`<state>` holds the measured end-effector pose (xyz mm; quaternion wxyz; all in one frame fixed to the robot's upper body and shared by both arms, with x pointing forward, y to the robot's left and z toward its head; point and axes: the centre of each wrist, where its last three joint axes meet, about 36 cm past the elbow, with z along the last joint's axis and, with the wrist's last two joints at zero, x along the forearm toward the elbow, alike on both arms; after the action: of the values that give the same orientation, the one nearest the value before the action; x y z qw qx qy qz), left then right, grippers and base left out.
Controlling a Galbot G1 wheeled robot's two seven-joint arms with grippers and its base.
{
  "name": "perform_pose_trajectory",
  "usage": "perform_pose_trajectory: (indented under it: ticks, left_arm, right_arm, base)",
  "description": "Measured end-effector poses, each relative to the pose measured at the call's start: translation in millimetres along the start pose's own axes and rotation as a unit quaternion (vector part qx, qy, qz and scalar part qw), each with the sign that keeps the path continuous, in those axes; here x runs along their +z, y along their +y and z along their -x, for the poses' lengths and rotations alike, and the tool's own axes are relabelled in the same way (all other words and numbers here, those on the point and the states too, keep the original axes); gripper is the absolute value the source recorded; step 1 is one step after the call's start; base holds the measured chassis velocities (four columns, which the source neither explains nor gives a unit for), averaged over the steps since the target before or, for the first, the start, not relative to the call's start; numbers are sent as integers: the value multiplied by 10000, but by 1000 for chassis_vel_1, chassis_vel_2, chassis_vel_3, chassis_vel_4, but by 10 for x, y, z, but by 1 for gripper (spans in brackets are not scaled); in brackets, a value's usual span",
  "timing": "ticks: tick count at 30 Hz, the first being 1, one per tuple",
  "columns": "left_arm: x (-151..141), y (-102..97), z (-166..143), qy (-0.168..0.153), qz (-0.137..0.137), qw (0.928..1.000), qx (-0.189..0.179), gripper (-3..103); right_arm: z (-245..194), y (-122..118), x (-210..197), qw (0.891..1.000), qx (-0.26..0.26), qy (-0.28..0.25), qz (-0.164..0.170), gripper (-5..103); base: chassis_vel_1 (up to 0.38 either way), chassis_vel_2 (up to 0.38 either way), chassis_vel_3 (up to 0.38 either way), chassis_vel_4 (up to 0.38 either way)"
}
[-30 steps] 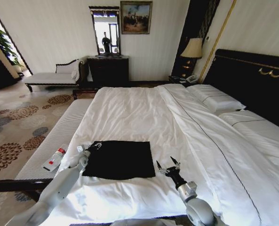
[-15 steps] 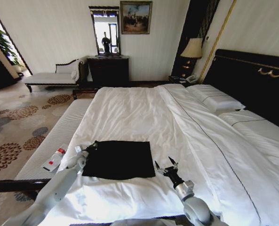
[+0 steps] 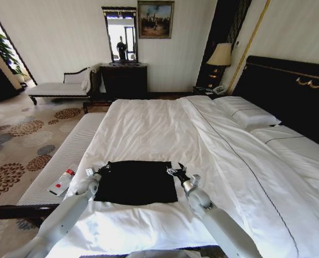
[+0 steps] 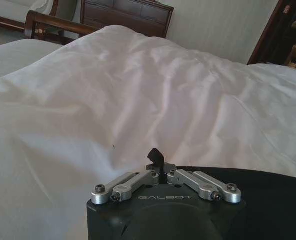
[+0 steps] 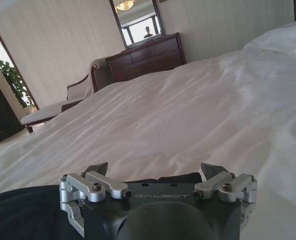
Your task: Fold the clothes on the bed.
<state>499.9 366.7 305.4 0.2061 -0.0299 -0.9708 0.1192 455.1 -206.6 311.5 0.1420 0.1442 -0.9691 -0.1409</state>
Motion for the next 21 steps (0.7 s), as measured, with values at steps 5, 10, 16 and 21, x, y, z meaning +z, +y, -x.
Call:
perform_pose_trajectory:
  ticks: [5, 10, 16, 21]
  left_arm:
    - [-51, -29, 5, -30, 8, 10000, 4, 1]
    - [-55, -54, 6, -17, 30, 10000, 34, 1]
    - [-63, -138, 4, -16, 49, 9999, 124, 1]
    - [-95, -188, 1, -26, 72, 9998, 174, 1]
  right_arm:
    - [212, -27, 57, 9997, 26, 127, 213, 100]
    - [315, -74, 122, 9992, 58, 235, 314, 96]
    - [397, -134, 206, 9985, 214, 289, 418, 90]
    - [407, -219, 246, 9982, 289, 349, 392, 94]
  base:
    - [0, 0, 0, 0]
    - [0, 0, 0, 0]
    - [0, 0, 0, 0]
    - [0, 0, 0, 0]
